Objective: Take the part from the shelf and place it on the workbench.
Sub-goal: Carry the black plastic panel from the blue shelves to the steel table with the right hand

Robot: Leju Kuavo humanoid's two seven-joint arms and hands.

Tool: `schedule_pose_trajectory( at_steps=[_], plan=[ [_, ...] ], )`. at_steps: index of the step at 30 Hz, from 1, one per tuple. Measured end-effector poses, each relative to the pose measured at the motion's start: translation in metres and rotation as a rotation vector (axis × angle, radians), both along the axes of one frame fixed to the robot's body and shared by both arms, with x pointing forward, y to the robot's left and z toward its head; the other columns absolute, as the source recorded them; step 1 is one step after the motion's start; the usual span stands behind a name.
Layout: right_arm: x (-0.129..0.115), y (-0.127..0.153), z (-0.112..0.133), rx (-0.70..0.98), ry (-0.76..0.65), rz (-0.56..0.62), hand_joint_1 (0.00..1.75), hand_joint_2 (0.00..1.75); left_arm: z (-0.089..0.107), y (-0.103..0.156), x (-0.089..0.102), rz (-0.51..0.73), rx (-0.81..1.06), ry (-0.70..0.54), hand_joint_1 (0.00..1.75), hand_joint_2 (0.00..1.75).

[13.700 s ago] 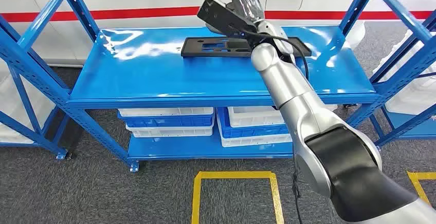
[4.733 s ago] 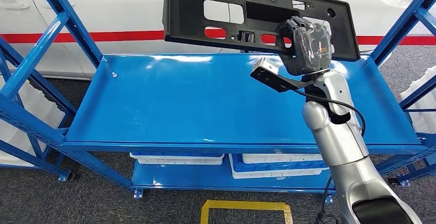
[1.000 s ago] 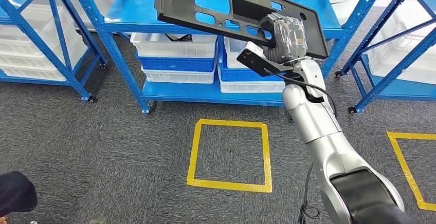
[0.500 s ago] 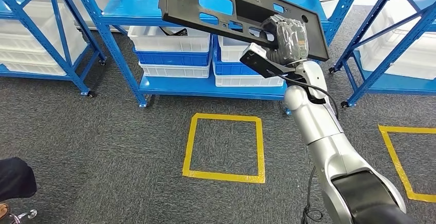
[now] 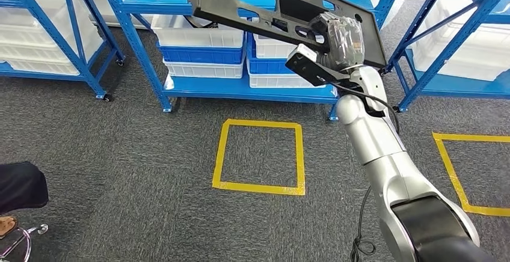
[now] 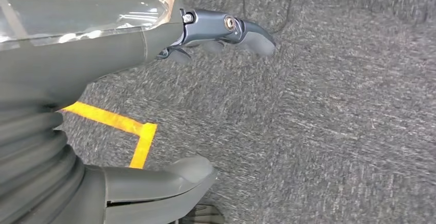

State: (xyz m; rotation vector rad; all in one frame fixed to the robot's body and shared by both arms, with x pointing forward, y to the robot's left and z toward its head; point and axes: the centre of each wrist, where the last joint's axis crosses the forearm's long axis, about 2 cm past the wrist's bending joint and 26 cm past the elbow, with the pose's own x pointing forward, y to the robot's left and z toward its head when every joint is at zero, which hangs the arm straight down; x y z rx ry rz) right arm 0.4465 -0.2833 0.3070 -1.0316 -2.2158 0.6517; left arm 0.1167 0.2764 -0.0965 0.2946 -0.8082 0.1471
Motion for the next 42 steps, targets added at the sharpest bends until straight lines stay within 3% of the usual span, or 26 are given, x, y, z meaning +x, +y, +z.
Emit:
schedule_pose_trajectory(
  at_steps=[6,17,42],
  plan=[
    [0.004,0.006,0.003,0.003,0.005,0.014,1.75,1.75,-0.002,0.001,-0.009,0.012,0.002,0.014,0.00,1.75],
    [0.009,0.011,0.013,-0.001,-0.013,0.022,1.75,1.75,-0.001,0.001,-0.006,0.012,0.004,0.007,0.00,1.75],
    [0.011,0.007,0.010,-0.001,0.020,0.026,1.75,1.75,-0.003,0.000,-0.012,0.041,-0.001,-0.001,0.00,1.75]
  ],
)
